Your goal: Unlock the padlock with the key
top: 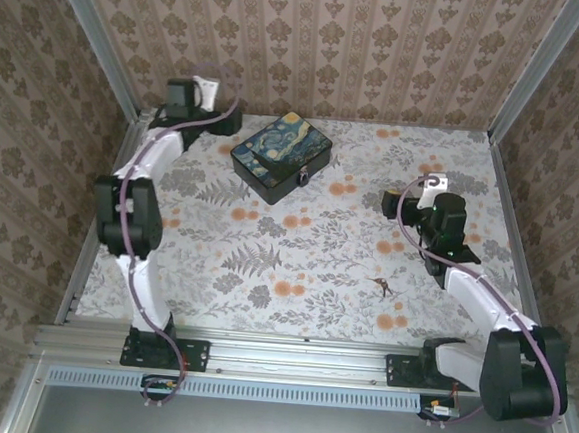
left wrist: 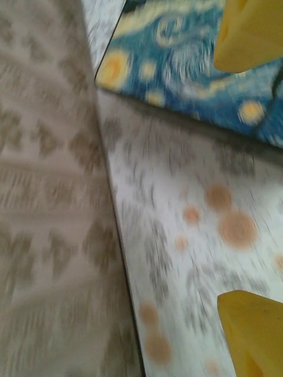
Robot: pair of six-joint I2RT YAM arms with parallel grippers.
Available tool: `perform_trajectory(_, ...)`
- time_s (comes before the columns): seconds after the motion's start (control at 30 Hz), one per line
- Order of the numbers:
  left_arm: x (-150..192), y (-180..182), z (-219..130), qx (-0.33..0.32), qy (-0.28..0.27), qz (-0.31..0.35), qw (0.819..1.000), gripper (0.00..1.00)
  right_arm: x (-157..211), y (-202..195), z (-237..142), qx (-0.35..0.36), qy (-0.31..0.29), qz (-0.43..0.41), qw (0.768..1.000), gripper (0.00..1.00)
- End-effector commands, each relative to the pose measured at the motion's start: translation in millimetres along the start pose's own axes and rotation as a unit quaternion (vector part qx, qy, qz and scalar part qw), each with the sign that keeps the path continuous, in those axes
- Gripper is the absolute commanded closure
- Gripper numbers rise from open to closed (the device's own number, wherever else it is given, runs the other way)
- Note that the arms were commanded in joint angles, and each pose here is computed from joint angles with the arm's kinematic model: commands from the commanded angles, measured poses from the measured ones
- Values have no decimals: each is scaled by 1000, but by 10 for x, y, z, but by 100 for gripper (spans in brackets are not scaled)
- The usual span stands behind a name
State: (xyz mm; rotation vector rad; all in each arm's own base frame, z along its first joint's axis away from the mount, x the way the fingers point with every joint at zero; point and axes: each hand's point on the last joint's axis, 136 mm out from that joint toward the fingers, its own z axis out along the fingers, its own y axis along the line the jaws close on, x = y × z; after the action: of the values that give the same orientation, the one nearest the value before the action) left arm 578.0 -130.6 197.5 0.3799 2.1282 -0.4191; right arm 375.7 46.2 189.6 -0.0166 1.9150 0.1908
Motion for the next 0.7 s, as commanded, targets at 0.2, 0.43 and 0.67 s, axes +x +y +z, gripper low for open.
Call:
perform_trajectory(0.2, 588, -1032, 498, 204, 173, 48, 962, 6, 19, 544, -183, -67, 28, -14, 997, 0)
perform_trajectory(0.43, 728, -1250, 536, 223, 209, 83, 949, 6, -16, 797, -173, -97, 33, -18, 995, 0)
perform_trajectory(0.67, 887, -1417, 520, 212, 242, 141, 936, 8, -10, 868, -177, -103, 40, -21, 994, 0)
